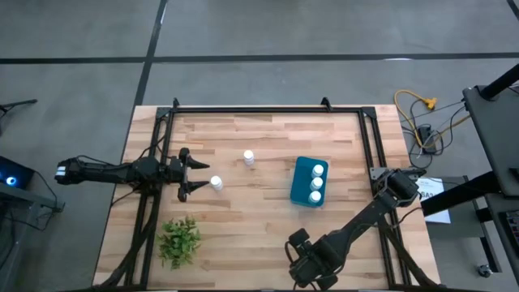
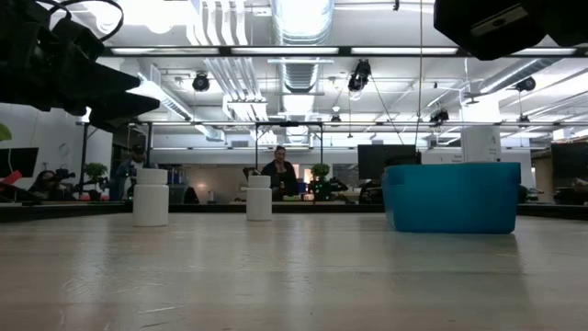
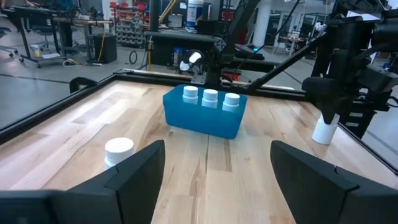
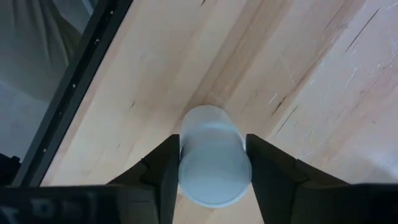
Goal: Pick and place pill bottles into a basket
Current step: Put the white medicine bottle into the blue bin
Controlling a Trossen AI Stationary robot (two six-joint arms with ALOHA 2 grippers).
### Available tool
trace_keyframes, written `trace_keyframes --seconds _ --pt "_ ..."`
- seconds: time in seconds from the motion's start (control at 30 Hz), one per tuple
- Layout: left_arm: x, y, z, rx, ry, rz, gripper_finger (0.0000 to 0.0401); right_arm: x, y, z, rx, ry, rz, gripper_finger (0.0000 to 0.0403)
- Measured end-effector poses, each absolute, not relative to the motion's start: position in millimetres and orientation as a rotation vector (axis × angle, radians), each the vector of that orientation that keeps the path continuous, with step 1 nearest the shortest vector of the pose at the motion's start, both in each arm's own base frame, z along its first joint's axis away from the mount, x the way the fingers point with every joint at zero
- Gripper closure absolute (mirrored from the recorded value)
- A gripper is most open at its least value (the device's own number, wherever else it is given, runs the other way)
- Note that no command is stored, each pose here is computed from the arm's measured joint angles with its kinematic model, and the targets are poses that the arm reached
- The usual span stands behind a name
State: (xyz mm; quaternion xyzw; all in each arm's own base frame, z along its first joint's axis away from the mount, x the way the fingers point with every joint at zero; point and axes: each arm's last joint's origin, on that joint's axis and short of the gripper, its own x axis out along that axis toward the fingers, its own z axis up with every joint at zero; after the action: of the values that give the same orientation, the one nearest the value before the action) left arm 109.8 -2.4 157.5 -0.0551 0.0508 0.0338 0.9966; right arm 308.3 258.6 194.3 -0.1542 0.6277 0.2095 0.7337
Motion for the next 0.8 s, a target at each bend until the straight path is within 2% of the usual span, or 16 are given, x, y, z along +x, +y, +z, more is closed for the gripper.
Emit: trace_keyframes --seconds 0.53,0.8 --pt "110 -2 157 -0.110 0.102 0.067 0.0127 311 247 195 -0.362 1.414 0.440 0.0256" --pt "110 -2 157 -0.110 0.102 0.067 0.0127 313 236 212 -0.355 1.382 0.432 0.0256"
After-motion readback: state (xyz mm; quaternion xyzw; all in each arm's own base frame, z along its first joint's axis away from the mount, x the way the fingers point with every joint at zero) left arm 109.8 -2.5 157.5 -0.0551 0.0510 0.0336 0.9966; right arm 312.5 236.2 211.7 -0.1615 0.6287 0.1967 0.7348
